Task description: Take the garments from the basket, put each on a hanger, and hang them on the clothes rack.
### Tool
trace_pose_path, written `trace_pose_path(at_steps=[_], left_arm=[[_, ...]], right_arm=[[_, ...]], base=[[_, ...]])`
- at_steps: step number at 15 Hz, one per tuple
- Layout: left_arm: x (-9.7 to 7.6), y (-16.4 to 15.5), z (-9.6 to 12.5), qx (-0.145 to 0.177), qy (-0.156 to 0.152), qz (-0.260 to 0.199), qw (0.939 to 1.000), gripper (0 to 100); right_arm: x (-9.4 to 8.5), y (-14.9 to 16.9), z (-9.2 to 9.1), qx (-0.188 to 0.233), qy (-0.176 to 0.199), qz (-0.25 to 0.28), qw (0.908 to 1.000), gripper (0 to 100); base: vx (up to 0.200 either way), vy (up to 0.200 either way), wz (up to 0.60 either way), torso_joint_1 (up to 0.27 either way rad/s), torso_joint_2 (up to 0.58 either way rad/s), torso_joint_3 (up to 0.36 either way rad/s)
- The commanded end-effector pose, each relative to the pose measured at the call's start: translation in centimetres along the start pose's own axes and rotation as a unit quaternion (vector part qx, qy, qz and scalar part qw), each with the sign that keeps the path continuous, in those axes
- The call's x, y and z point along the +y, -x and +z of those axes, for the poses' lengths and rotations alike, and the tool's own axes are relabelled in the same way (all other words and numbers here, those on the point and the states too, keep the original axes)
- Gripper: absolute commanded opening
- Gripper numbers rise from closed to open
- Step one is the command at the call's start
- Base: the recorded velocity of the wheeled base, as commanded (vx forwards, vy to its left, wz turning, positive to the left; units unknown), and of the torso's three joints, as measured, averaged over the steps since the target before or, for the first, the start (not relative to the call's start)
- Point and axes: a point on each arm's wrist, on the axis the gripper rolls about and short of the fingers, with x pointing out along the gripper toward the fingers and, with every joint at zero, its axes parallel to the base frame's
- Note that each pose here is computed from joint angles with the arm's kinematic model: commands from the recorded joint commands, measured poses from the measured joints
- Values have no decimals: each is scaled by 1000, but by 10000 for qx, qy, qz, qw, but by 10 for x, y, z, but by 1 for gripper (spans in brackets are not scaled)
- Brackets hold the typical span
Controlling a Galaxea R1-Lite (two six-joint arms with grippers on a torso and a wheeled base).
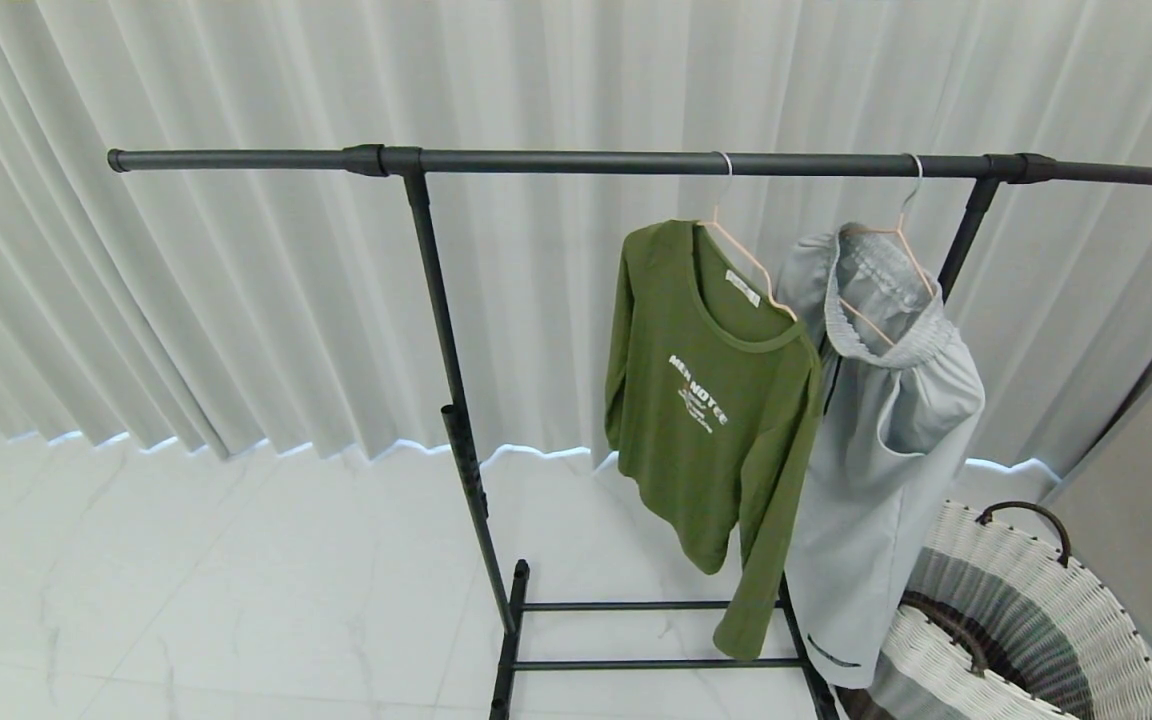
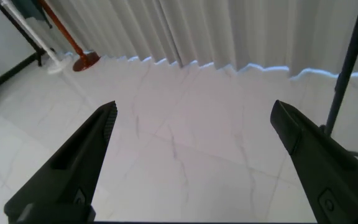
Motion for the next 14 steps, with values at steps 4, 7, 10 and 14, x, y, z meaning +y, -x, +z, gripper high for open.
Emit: trace_pose_path(at_steps=[4, 7, 10, 14], left_arm=[[0, 3, -2, -175, 733, -46, 9971, 100], [-6, 4, -2, -329, 1039, -1422, 9838, 100], [-8, 5, -7, -280, 953, -2429, 9650, 100], [-5, 10, -11, -712, 1082, -2589, 9572, 100]], right_arm=[[1, -1, -10, -276, -313, 7, 9991, 100], [2, -2, -7, -545, -391, 307, 9973, 100], [6, -2, -10, -449, -468, 1111, 9917, 100], [7, -2, -13, -303, -618, 1287, 9893, 100]], base=[[0, 0, 0, 0, 0, 0], [0, 0, 0, 0, 0, 0], [0, 0, 0, 0, 0, 0], [0, 0, 0, 0, 0, 0]])
